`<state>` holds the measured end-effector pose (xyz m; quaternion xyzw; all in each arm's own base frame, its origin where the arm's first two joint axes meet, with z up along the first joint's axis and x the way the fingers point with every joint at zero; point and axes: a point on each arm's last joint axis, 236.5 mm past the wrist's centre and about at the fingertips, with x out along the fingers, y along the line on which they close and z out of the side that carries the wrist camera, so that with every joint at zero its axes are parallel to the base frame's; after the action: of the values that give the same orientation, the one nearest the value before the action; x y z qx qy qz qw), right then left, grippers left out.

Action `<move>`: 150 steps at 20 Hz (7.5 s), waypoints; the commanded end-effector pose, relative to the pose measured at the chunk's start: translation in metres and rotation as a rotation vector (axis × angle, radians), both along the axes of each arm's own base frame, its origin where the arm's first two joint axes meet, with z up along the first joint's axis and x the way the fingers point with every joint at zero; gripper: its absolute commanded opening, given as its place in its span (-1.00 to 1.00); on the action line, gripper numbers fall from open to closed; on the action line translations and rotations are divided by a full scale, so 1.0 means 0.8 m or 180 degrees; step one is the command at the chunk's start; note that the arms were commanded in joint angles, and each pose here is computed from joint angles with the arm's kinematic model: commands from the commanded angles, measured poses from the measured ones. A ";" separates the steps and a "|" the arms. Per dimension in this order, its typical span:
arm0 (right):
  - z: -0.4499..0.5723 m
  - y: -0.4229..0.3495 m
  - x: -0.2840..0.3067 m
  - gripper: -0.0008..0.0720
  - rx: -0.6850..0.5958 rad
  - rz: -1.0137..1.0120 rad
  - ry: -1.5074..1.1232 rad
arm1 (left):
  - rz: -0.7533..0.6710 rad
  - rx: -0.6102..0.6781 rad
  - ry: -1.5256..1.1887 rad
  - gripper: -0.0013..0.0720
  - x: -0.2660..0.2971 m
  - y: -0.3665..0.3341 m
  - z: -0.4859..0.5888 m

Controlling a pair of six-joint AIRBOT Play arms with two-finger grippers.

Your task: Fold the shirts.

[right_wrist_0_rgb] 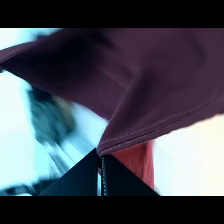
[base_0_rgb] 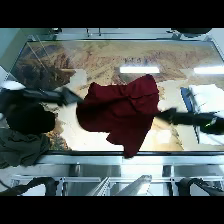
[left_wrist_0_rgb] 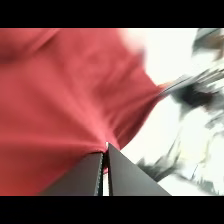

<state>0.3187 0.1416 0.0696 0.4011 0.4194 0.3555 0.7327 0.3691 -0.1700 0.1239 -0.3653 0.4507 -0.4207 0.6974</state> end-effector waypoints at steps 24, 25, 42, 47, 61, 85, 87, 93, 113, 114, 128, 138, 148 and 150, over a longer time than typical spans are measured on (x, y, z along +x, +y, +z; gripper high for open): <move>0.126 -0.150 0.173 -0.93 -0.0948 -0.1159 -0.1176 | 0.1084 0.1427 -0.1247 -0.89 0.186 0.069 0.050; 0.074 -0.151 0.199 -0.93 -0.0997 -0.1184 -0.0974 | 0.1125 0.1466 -0.1055 -0.89 0.210 0.074 0.001; -0.026 -0.222 0.114 -0.93 -0.0843 -0.0822 0.0135 | 0.0378 0.1252 0.1522 -0.02 0.033 0.211 -0.177; -0.048 -0.230 0.060 -0.93 -0.0948 -0.0953 0.0357 | 0.0355 0.1575 0.2168 -0.01 -0.117 0.181 -0.271; -0.051 -0.229 0.054 -0.35 -0.1017 -0.0840 0.0308 | 0.0112 0.1737 0.2102 -0.56 -0.169 0.103 -0.313; -0.228 -0.184 -0.044 0.02 -0.0870 -0.0077 0.1662 | 0.0317 0.1786 0.1926 -0.89 -0.135 0.143 -0.301; -0.229 -0.171 -0.042 0.01 -0.0907 0.0022 0.1635 | 0.0307 0.1784 0.1938 -0.89 -0.137 0.143 -0.301; -0.160 -0.125 0.001 -0.93 -0.0297 0.0065 0.1157 | 0.0210 0.1216 0.1685 -0.89 -0.112 0.105 -0.261; 0.513 -0.115 -0.088 -0.93 -0.1772 -0.1596 -0.3638 | 0.0893 0.0243 -0.2856 -0.90 -0.127 0.124 0.424; 0.493 -0.120 -0.073 -0.93 -0.1587 -0.1452 -0.3475 | 0.0739 0.0241 -0.2547 -0.90 -0.104 0.118 0.386; -0.054 -0.195 0.196 -0.93 -0.0495 -0.1202 -0.0233 | 0.0556 0.0327 0.0183 -0.92 0.152 0.145 -0.124; -0.115 -0.218 0.295 -0.93 -0.0121 -0.1370 -0.0318 | 0.0536 0.0420 -0.0088 -0.92 0.255 0.165 -0.187; -0.172 -0.217 0.255 -0.93 -0.0799 -0.0873 -0.0009 | 0.0150 0.1487 -0.0051 -0.92 0.244 0.179 -0.265; -0.180 -0.218 0.249 -0.93 -0.0871 -0.0829 0.0056 | 0.0097 0.1666 -0.0033 -0.92 0.241 0.181 -0.277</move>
<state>0.5281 -0.0306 -0.0601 0.3756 0.3843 0.1997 0.8194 0.5675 -0.0343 -0.0759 -0.2294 0.5047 -0.3054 0.7742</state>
